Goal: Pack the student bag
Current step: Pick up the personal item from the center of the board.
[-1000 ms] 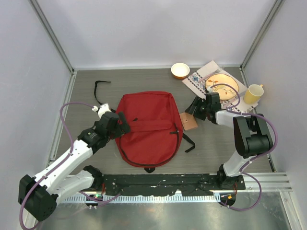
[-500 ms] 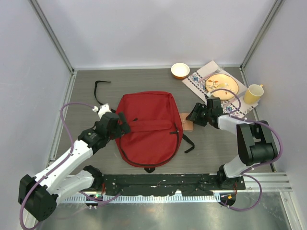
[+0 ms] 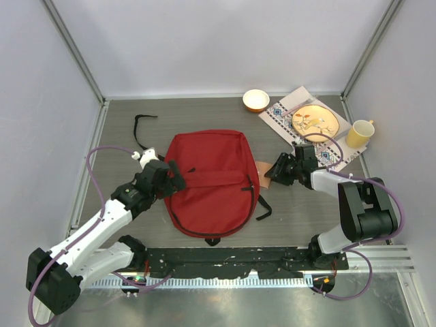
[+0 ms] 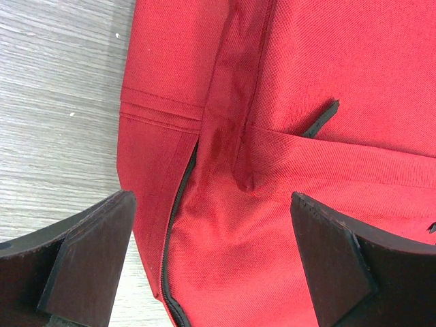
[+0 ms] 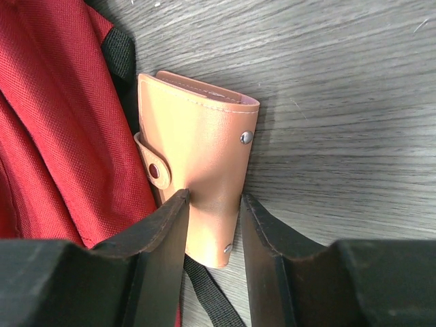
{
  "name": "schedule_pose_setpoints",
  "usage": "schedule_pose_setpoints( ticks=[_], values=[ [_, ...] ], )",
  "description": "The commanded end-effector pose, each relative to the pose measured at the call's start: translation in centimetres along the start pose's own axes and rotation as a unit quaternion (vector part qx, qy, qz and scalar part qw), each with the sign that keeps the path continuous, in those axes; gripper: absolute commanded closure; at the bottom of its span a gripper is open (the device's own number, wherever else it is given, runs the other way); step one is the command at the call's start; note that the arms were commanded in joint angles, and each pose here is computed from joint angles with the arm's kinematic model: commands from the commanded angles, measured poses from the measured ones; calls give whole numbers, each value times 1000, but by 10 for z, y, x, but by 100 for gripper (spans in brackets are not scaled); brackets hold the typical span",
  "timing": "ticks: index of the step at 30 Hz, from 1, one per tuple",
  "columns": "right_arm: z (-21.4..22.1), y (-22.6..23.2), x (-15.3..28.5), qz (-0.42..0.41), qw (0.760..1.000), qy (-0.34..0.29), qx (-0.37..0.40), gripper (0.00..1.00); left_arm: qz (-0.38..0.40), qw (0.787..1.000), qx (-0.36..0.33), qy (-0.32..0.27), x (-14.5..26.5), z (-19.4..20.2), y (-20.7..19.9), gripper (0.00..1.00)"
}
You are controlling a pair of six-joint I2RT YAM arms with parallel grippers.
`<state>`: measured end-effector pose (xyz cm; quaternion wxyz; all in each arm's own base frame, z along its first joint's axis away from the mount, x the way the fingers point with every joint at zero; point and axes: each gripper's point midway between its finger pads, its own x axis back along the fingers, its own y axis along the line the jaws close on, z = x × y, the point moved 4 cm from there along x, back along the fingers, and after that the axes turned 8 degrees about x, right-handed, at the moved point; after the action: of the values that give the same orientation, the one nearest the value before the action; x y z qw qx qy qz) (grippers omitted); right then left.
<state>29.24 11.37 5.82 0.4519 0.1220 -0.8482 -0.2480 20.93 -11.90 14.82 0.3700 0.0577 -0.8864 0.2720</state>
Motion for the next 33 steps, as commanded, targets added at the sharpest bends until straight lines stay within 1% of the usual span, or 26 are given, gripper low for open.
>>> schedule_pose_setpoints(
  ticks=[1, 6, 7, 11, 12, 13, 15, 19, 21, 25, 26, 28, 29, 33],
  values=[
    [-8, 11, 3, -25, 999, -23, -5, 60, 17, 1000, 14, -8, -1, -4, -8, 0],
    [-9, 13, 2, -30, 999, -27, -12, 64, 18, 1000, 15, -9, -1, -4, -7, 0],
    [-10, 13, 2, -30, 999, -29, -13, 70, 17, 1000, 14, -9, -1, -4, -6, 0],
    [-13, 14, 3, -28, 999, -35, -12, 79, 17, 1000, 15, -9, -1, -4, -7, 0],
    [-14, 14, 4, -27, 999, -38, -10, 88, 17, 1000, 15, -9, -1, -4, -7, 0],
    [-15, 13, 5, -21, 999, -41, -11, 94, 18, 1000, 15, -8, -1, -4, -8, 0],
    [-17, 12, 8, -12, 999, -48, -7, 99, 19, 1000, 15, -11, 0, -5, -7, 0],
    [-25, 7, 27, 33, 997, -74, 2, 99, 25, 999, 18, -20, 6, -10, -9, 1],
    [-33, 2, 36, 62, 993, -97, 9, 99, 31, 999, 20, -26, 12, -14, -11, 0],
    [-47, 4, 65, 78, 988, -134, 11, 99, 56, 997, 26, -40, 24, -25, -21, 1],
    [-55, 11, 76, 68, 985, -156, 15, 99, 62, 997, 25, -42, 27, -27, -23, 0],
    [-62, 21, 88, 54, 984, -171, 19, 99, 84, 995, 27, -48, 35, -33, -32, 0],
    [-70, 33, 101, 35, 980, -192, 26, 99, 93, 994, 30, -50, 38, -36, -35, 0],
    [-84, 69, 129, -48, 972, -225, 45, 99, 161, 985, 33, -55, 53, -48, -63, 0]
  ],
)
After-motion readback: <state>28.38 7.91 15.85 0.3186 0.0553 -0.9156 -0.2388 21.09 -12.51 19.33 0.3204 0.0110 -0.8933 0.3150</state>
